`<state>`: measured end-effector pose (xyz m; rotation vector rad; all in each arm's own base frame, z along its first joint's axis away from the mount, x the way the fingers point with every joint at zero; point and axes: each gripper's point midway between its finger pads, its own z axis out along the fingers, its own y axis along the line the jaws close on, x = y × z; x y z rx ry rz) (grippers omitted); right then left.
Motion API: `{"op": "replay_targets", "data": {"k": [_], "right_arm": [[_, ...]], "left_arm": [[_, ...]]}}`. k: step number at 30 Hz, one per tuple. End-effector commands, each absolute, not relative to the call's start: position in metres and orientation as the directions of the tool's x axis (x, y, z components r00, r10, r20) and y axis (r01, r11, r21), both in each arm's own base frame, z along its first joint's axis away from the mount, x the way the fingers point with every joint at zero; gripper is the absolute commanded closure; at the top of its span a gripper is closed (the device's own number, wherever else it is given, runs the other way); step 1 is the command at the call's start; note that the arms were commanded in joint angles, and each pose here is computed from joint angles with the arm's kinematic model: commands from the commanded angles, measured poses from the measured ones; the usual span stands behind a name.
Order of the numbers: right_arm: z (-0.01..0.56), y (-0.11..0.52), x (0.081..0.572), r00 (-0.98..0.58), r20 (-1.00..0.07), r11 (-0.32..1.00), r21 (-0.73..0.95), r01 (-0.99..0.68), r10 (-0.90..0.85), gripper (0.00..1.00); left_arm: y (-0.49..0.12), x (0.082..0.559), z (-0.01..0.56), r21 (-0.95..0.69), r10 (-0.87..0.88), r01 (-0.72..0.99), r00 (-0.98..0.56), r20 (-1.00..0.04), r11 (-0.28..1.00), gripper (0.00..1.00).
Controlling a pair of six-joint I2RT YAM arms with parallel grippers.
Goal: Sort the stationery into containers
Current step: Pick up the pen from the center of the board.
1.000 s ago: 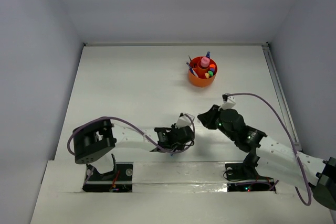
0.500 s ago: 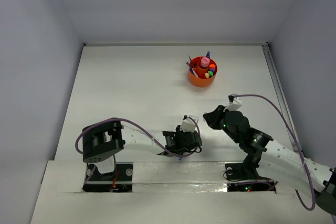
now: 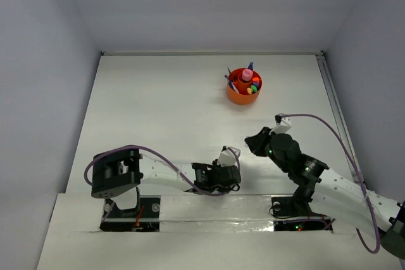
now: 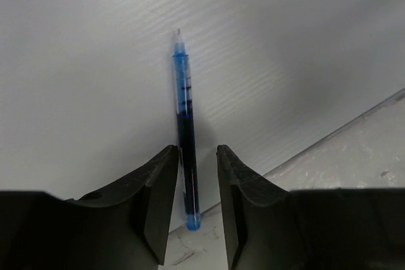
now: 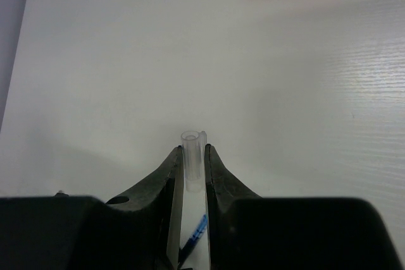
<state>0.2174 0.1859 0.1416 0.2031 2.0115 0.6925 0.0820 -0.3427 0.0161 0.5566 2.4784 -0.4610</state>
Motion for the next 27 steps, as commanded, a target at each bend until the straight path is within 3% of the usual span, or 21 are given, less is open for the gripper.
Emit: {"op": "replay_targets", "data": {"k": [1, 5, 12, 15, 20, 27], "right_arm": [[0.158, 0.191, 0.221, -0.491, -0.752, 0.802, 0.574, -0.162, 0.439, 1.0], [0.159, 0.19, 0.219, -0.492, -0.752, 0.801, 0.576, -0.165, 0.439, 1.0], [0.164, 0.185, 0.219, -0.474, -0.757, 0.802, 0.576, -0.159, 0.45, 1.0], [0.165, 0.183, 0.219, -0.471, -0.759, 0.805, 0.573, -0.155, 0.45, 1.0], [0.162, 0.179, 0.218, -0.472, -0.759, 0.812, 0.566, -0.14, 0.448, 1.0], [0.195, 0.175, 0.225, -0.393, -0.802, 0.817, 0.547, -0.181, 0.45, 1.0]], "left_arm": [[-0.268, 0.041, -0.041, -0.031, 0.461, 0.495, -0.827, -0.321, 0.868, 0.71], [-0.259, 0.044, -0.054, 0.026, 0.474, 0.49, -0.827, -0.304, 0.872, 0.74], [-0.232, 0.048, -0.077, 0.215, 0.538, 0.495, -0.803, -0.258, 0.842, 1.0], [-0.236, 0.05, -0.074, 0.232, 0.538, 0.488, -0.796, -0.278, 0.842, 1.0], [-0.247, 0.068, -0.048, 0.177, 0.461, 0.427, -0.788, -0.408, 0.887, 1.0], [-0.325, 0.139, 0.051, -0.219, 0.12, 0.363, -0.715, -0.688, 0.905, 1.0]]}}
